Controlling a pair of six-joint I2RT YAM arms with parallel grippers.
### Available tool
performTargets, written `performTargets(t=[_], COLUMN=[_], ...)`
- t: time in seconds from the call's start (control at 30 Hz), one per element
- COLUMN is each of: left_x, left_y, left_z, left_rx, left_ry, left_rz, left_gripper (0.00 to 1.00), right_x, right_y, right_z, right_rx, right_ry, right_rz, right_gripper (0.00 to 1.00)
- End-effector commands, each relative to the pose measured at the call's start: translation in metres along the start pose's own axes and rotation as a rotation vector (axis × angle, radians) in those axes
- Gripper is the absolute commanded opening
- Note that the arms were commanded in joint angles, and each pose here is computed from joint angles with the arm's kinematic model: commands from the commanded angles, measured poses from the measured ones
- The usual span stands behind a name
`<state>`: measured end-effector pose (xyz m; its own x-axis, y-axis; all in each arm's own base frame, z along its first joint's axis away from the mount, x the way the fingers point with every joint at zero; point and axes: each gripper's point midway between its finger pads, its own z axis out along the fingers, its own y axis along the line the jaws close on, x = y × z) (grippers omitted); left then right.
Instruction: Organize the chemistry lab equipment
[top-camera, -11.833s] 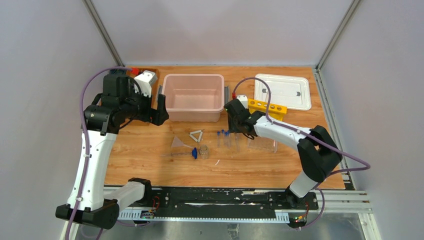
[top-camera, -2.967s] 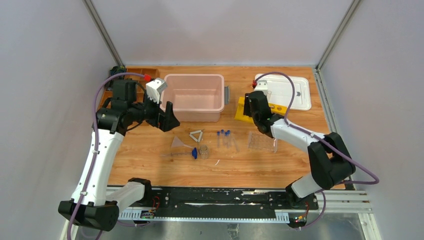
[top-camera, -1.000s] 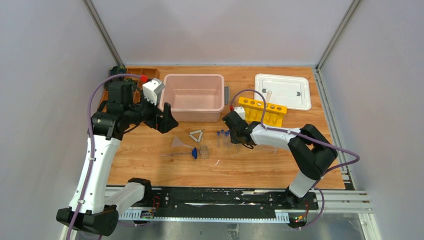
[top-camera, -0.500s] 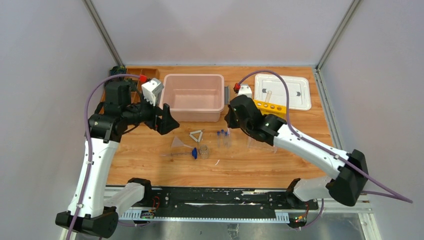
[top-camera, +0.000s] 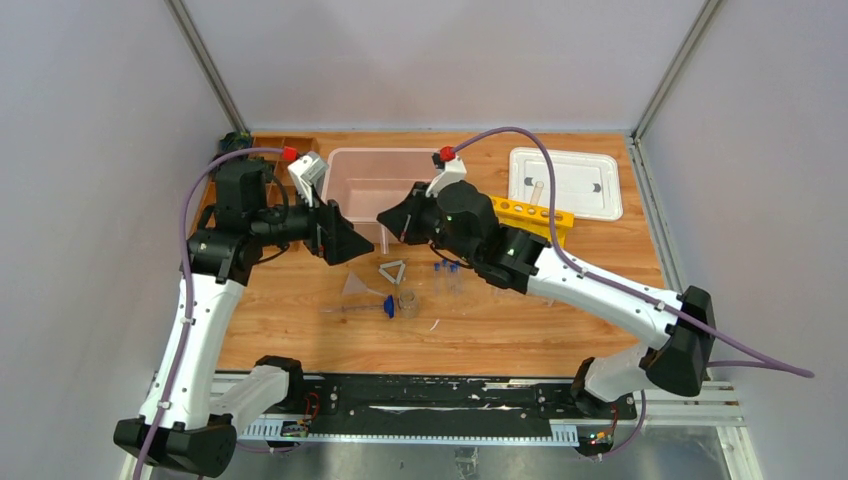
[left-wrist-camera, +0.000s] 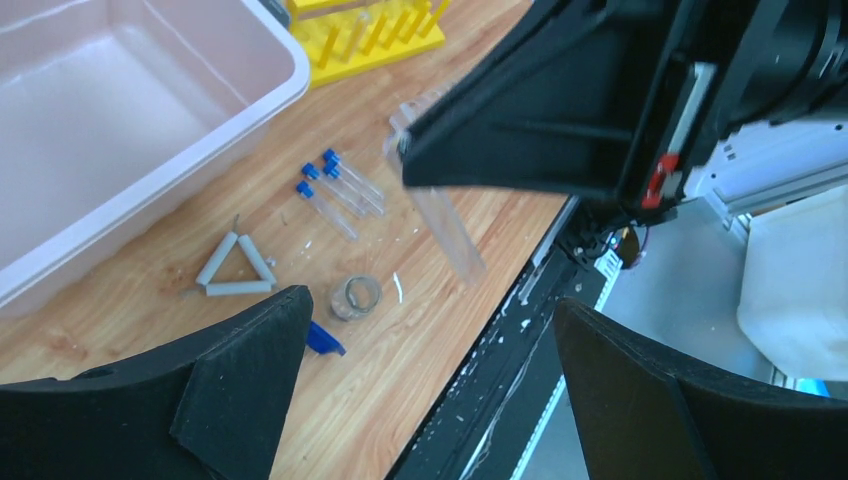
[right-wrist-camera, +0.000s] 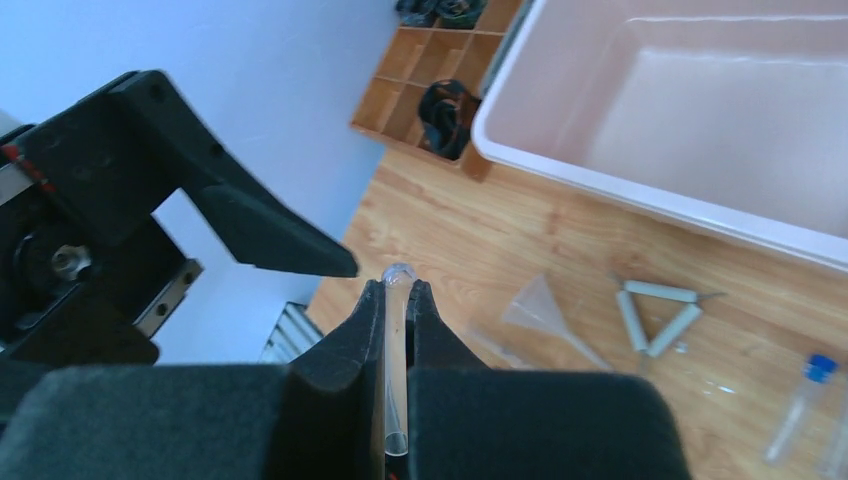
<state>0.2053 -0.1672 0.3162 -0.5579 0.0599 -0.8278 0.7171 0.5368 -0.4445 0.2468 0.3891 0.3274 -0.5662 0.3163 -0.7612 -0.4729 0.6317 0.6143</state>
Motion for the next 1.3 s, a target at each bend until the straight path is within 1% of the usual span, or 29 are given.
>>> performTargets(t=[0.0, 0.17, 0.33, 0.47, 0.63, 0.67, 0.7, 0.77, 0.8, 0.83, 0.9, 1.07, 1.27], left_x=[-0.017, -0.011, -0.006, -0.006, -0.002, -0.001, 0.000, 0.001, 0.001, 0.001, 0.001, 0.005, 0.010], left_y=[-0.007, -0.006, -0.007, -0.010, -0.008, -0.007, -0.007, -0.007, -0.008, -0.008, -0.009, -0.015, -0.018], left_z=[0.004, 0.008, 0.011, 0.011, 0.013, 0.013, 0.013, 0.013, 0.012, 0.012, 0.011, 0.009, 0.005], left_rx=[0.046, 0.059, 0.082, 0.095, 0.098, 0.097, 0.098, 0.102, 0.104, 0.104, 0.105, 0.141, 0.143], left_ry=[-0.055, -0.037, -0.020, -0.019, -0.009, -0.008, -0.006, -0.005, -0.008, -0.009, -0.014, -0.016, -0.018], left_rz=[-0.009, -0.040, -0.062, -0.060, -0.071, -0.073, -0.071, -0.061, -0.049, -0.038, -0.011, 0.037, 0.082], left_gripper=[0.95, 0.86, 0.70, 0.54, 0.27, 0.22, 0.19, 0.15, 0.13, 0.12, 0.10, 0.04, 0.04], right_x=[-0.026, -0.027, -0.028, -0.028, -0.028, -0.028, -0.028, -0.025, -0.022, -0.017, -0.010, 0.001, 0.005], right_y=[0.057, 0.069, 0.074, 0.072, 0.071, 0.070, 0.068, 0.062, 0.058, 0.055, 0.049, 0.054, 0.058], right_z=[-0.001, 0.002, 0.003, 0.002, 0.002, 0.002, 0.002, 0.004, 0.005, 0.006, 0.006, 0.001, -0.004], right_rx=[-0.147, -0.167, -0.178, -0.172, -0.167, -0.160, -0.149, -0.113, -0.096, -0.082, -0.061, -0.108, -0.160], right_ry=[-0.088, -0.100, -0.107, -0.114, -0.118, -0.116, -0.114, -0.084, -0.047, 0.000, 0.081, 0.234, 0.313], right_rz=[0.102, 0.113, 0.118, 0.115, 0.105, 0.100, 0.094, 0.076, 0.063, 0.046, 0.013, -0.045, -0.073], right_gripper=[0.00, 0.00, 0.00, 0.00, 0.00, 0.03, 0.10, 0.30, 0.38, 0.44, 0.50, 0.52, 0.48])
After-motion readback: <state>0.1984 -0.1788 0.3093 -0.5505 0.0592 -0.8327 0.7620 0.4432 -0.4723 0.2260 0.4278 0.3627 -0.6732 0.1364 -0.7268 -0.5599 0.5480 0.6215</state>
